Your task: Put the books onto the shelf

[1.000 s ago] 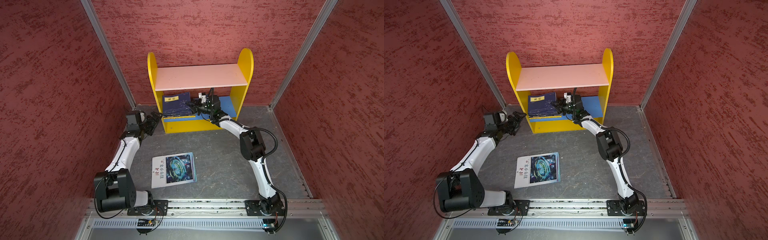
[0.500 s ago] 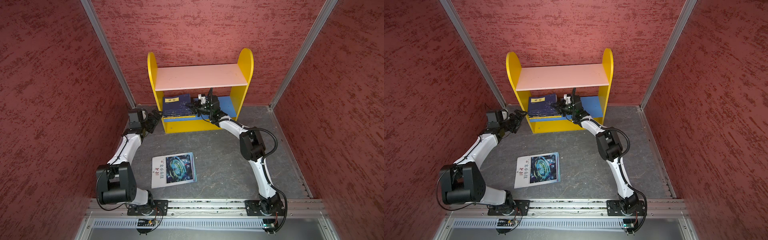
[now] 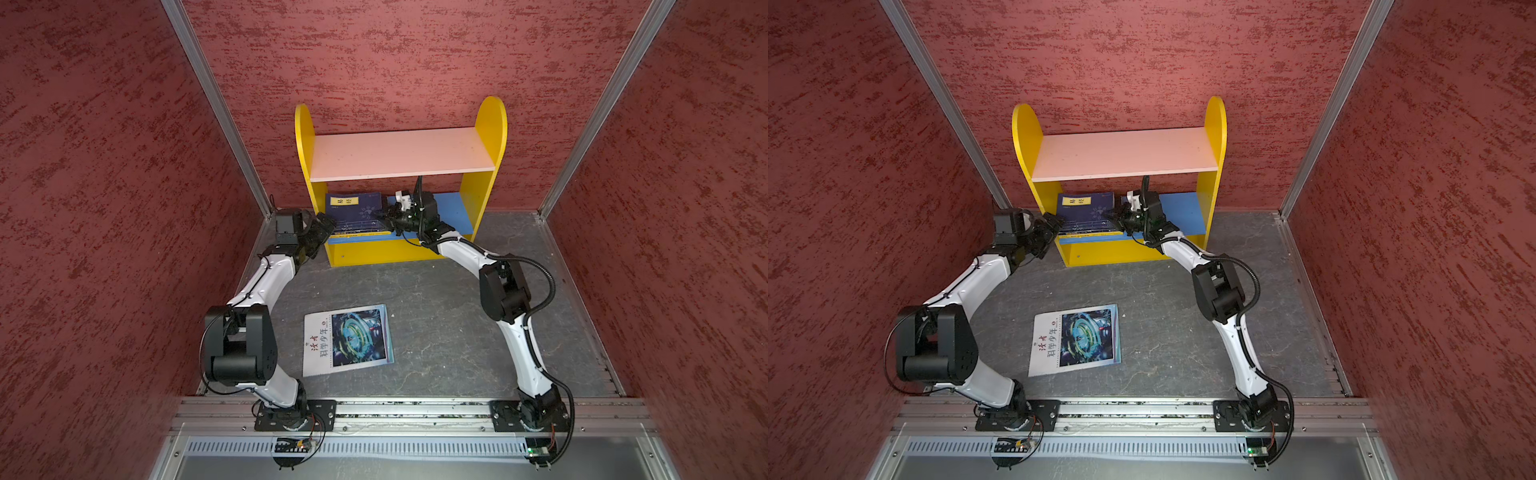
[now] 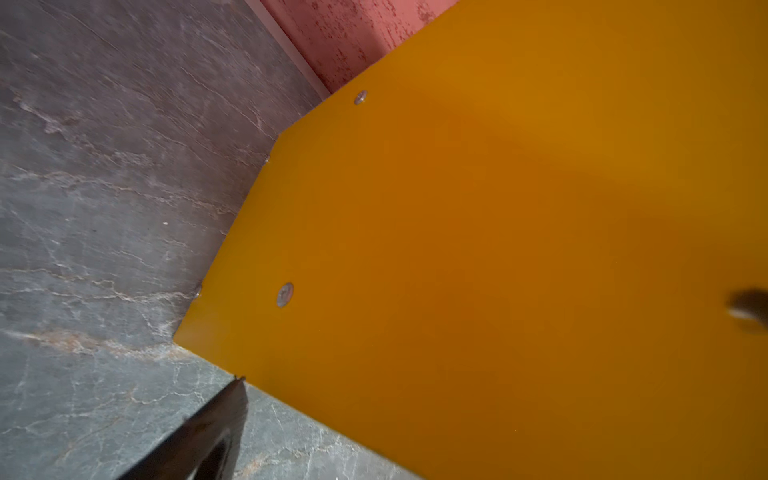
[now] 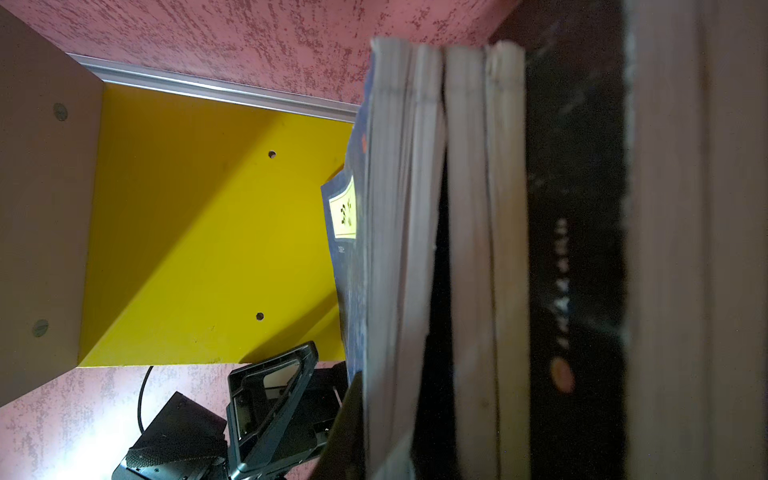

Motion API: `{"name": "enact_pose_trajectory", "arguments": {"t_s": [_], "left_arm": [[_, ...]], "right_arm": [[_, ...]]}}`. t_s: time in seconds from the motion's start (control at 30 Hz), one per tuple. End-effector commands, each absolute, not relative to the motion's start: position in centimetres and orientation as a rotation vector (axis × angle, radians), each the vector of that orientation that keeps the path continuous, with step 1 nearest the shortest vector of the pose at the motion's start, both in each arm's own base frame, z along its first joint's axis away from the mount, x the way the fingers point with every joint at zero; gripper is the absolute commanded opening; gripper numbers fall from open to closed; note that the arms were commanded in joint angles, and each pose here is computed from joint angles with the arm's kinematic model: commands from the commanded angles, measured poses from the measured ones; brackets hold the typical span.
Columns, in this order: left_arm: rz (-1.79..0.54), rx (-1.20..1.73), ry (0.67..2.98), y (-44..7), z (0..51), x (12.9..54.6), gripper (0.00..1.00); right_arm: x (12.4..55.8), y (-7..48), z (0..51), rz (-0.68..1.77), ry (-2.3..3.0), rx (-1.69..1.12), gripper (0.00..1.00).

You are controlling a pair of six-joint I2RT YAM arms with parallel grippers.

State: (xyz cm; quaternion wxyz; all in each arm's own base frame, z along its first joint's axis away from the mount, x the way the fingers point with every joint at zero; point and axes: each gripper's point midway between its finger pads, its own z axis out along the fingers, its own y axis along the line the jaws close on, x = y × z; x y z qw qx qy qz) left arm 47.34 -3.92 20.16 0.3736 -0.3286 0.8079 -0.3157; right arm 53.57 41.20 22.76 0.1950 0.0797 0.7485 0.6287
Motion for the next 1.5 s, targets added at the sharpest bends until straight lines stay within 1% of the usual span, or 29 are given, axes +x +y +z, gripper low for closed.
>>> {"name": "enact_pose_trajectory", "arguments": {"t_s": [0.0,0.17,0.3,0.37,0.57,0.77,0.87,1.13,1.47], "left_arm": [[-0.718,-0.890,2.071,-3.2,19.2,47.8,0.99],[-0.638,-0.928,2.104,-3.2,17.9,47.7,0.99],[-0.587,-0.958,2.133,-2.9,16.8,47.3,0.99],[-0.584,-0.962,2.136,-2.9,16.6,47.1,0.99],[-0.594,-0.964,2.136,-2.9,16.6,47.1,0.99],[-0.618,-0.976,2.128,-2.9,16.7,47.1,0.99],[-0.632,-0.974,2.126,-3.1,16.8,47.3,0.99],[-0.671,-0.972,2.114,-3.4,17.1,47.8,0.99],[-0.716,-0.930,2.079,-3.8,18.4,48.1,0.99]], "right_arm": [[53.0,41.7,24.7,1.750,2.076,0.169,0.17],[53.2,41.5,24.6,1.723,2.091,0.166,0.18],[53.4,41.3,25.0,1.695,2.087,0.156,0.24],[53.8,40.8,25.3,1.663,2.084,0.162,0.26],[54.8,38.3,25.3,1.522,2.104,0.180,0.36],[55.4,35.7,26.2,1.434,2.069,0.196,0.40],[55.5,35.1,26.6,1.416,2.061,0.187,0.39],[55.2,36.0,26.6,1.450,2.049,0.137,0.30],[55.0,37.9,26.4,1.453,2.053,0.066,0.29]]}}
